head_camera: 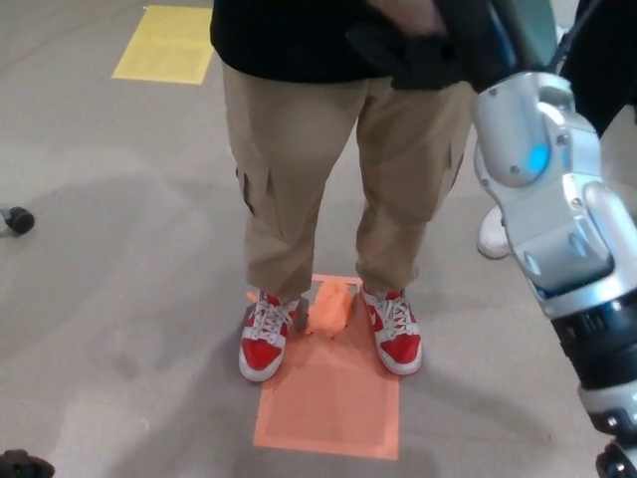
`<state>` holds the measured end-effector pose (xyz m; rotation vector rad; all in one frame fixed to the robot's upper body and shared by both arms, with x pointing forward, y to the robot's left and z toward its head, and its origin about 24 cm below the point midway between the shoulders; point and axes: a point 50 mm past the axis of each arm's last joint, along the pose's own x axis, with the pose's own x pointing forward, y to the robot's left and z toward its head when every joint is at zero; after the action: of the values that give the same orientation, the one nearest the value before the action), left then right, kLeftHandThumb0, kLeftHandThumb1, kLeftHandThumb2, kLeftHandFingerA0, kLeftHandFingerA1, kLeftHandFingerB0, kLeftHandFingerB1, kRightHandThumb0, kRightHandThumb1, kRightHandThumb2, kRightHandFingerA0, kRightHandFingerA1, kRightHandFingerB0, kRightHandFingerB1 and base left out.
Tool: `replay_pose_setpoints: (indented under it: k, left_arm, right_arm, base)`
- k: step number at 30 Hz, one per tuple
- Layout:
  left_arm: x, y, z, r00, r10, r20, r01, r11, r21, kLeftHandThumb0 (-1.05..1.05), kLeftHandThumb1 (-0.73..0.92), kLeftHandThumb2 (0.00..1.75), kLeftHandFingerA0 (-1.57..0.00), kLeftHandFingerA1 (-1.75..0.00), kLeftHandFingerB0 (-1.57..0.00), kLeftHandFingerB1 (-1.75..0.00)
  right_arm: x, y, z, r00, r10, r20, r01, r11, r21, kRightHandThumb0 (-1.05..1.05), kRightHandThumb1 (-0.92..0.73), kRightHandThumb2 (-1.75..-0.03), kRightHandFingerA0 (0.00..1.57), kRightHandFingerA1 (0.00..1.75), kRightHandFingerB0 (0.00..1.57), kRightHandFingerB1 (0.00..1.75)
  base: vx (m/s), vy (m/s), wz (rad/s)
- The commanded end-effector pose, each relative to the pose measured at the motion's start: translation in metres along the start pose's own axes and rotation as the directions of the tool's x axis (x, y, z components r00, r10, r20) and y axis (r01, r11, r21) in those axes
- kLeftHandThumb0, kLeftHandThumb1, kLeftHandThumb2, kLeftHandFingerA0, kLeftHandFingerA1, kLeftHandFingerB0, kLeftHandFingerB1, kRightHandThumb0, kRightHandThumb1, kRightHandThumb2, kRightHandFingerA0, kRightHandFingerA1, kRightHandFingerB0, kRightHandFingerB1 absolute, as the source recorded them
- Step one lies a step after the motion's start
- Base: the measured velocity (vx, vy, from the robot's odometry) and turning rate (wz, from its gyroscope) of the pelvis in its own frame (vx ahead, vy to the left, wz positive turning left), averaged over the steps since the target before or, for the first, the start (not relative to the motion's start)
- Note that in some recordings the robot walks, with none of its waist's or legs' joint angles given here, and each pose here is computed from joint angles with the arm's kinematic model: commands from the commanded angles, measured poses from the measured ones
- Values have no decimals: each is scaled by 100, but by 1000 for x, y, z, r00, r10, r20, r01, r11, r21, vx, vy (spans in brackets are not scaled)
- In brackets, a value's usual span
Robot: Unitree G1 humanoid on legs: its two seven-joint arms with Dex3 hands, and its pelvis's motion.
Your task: The robot extends its right arm to grab a person's hand and shakes it
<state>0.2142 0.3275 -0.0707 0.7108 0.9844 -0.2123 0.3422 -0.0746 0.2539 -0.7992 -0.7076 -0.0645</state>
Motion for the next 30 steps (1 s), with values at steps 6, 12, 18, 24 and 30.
replay_pose_setpoints:
  k: [6,12,18,24,30]
  left_arm:
    - [-7,9,-13,1000,6,23,-6,999,-36,-86,84,118,-6,-26,-8,-26]
    - [-7,11,-13,999,27,22,-25,994,-105,-89,66,60,0,0,0,0]
    - [-7,15,-9,999,46,-17,-44,994,105,-84,50,56,0,0,0,0]
    - [-5,15,-9,994,86,-62,-72,977,202,-97,60,58,0,0,0,0]
    - [-6,13,-11,999,40,-25,-38,996,78,-87,46,80,0,0,0,0]
  right_arm:
    - [-67,-99,83,941,-152,302,102,979,176,-34,-46,-83,68,64,50,56]
    - [-50,-74,55,985,-27,168,-3,983,181,-34,-43,-79,70,65,48,56]
    - [-33,-47,21,998,65,4,-65,982,179,-34,-57,-56,66,48,54,44]
    - [-26,-14,-17,981,135,-142,-110,980,167,-35,-42,-81,63,64,46,55]
    - [-39,46,-78,863,333,-380,-289,942,170,-34,-56,-56,61,47,53,44]
  base:
    - [0,0,0]
    - [0,0,0]
    - [0,0,0]
    - [0,0,0]
    - [0,0,0]
